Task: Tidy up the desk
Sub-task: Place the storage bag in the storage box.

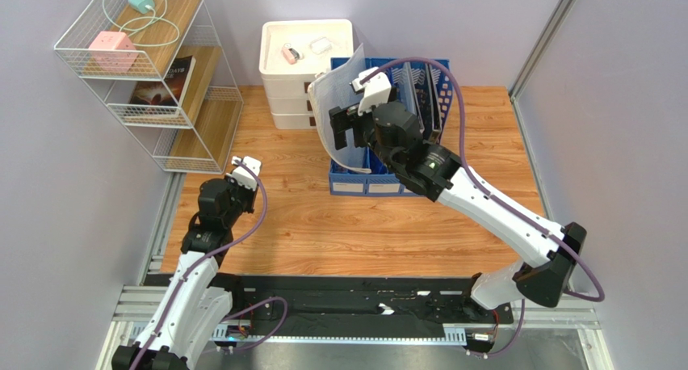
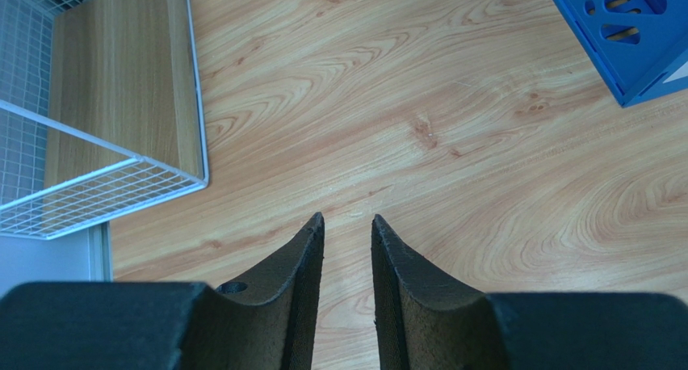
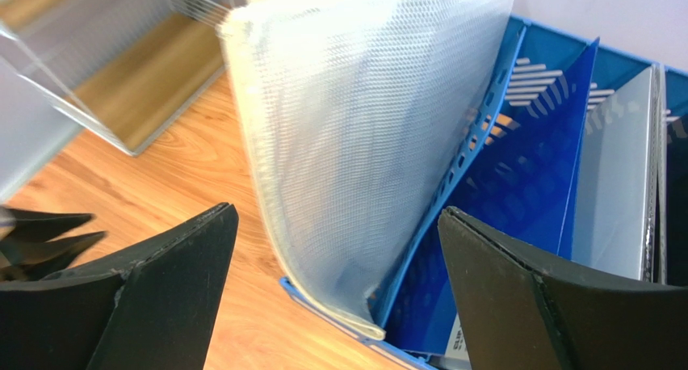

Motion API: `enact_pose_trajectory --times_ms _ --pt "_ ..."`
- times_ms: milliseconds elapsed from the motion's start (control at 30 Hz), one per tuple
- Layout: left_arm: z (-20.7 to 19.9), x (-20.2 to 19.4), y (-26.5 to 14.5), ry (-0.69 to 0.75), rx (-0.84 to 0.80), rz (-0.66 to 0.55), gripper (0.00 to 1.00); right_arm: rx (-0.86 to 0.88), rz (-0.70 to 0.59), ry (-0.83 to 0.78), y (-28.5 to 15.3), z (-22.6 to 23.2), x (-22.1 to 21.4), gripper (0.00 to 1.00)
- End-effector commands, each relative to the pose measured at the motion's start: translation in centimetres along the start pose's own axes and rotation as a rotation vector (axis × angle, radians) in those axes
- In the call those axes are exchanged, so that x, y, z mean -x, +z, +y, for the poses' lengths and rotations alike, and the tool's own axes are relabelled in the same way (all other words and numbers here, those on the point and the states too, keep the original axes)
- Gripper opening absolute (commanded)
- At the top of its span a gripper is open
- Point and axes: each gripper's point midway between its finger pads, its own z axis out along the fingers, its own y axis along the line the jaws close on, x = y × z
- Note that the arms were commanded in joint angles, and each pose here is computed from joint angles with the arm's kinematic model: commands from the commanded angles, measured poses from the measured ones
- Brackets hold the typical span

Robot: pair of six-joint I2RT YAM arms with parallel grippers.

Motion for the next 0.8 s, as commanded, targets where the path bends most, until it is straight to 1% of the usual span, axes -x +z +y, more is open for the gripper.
enact_pose_trajectory --times_ms 0,33,100,133,167,233,267,333,367,400,433,467,500,567,600,633,667,733,767 --pt "0.8 2.3 -0.2 0.007 0.019 -0.059 0.34 0.049 -0.116 0.049 -2.1 2.1 2.2 1.00" --pt "1.0 2.3 -0.2 0.006 0.029 -0.061 0.34 0.028 -0.103 0.027 -2.0 2.4 1.0 1.00" --pt "1.0 2.3 -0.3 0.001 0.032 -0.062 0.34 0.045 -0.111 -0.007 -1.9 5.0 -0.1 1.00" --pt "0.9 2.5 -0.4 0.002 0.028 -0.069 0.34 -0.007 -0.110 -0.065 -1.6 4.7 -0.5 1.00" --pt "0.9 2.4 -0.5 0.004 0.025 -0.069 0.34 -0.007 -0.090 -0.103 -0.9 6.1 -1.8 1.00" --pt "1.0 2.5 -0.7 0.002 0.032 -0.071 0.34 -0.049 -0.095 -0.144 -0.1 6.6 -2.1 1.00" --pt "1.0 2.5 -0.7 -0.001 0.035 -0.072 0.34 -0.049 -0.078 -0.174 0.8 7.7 -3.3 1.00" --pt "1.2 2.6 -0.8 -0.008 0.046 -0.077 0.34 -0.095 -0.077 -0.202 1.7 7.8 -3.8 1.00" --pt "1.2 2.6 -0.8 -0.010 0.047 -0.075 0.34 -0.112 -0.050 -0.234 2.7 8.2 -5.3 1.00" --pt "1.3 2.6 -0.8 -0.012 0.048 -0.074 0.34 -0.135 -0.088 -0.212 3.2 8.3 -4.2 0.99" --pt "1.2 2.7 -0.8 -0.013 0.046 -0.077 0.34 -0.192 -0.091 -0.226 3.5 7.6 -4.1 0.98" --pt "1.2 2.7 -0.8 -0.015 0.044 -0.077 0.34 -0.225 -0.076 -0.274 4.4 7.6 -5.0 0.97" --pt "1.2 2.6 -0.9 -0.017 0.042 -0.077 0.34 -0.259 -0.101 -0.263 4.7 7.3 -4.0 0.96" --pt "1.1 2.7 -0.9 -0.015 0.036 -0.082 0.34 -0.309 -0.091 -0.295 5.8 6.9 -4.4 0.96" --pt "1.1 2.6 -0.9 -0.014 0.033 -0.079 0.34 -0.331 -0.097 -0.292 6.1 6.6 -4.1 0.96" --pt "1.1 2.7 -0.9 -0.014 0.034 -0.081 0.35 -0.372 -0.114 -0.268 6.1 6.2 -2.8 0.96" --pt "1.0 2.7 -0.9 -0.013 0.030 -0.080 0.34 -0.404 -0.103 -0.276 6.9 5.6 -3.3 0.96" --pt "1.0 2.7 -1.0 -0.011 0.028 -0.084 0.35 -0.454 -0.118 -0.262 7.4 4.8 -2.1 0.96" --pt "0.9 2.7 -1.0 -0.009 0.025 -0.083 0.34 -0.470 -0.112 -0.264 8.1 4.4 -2.4 0.96"
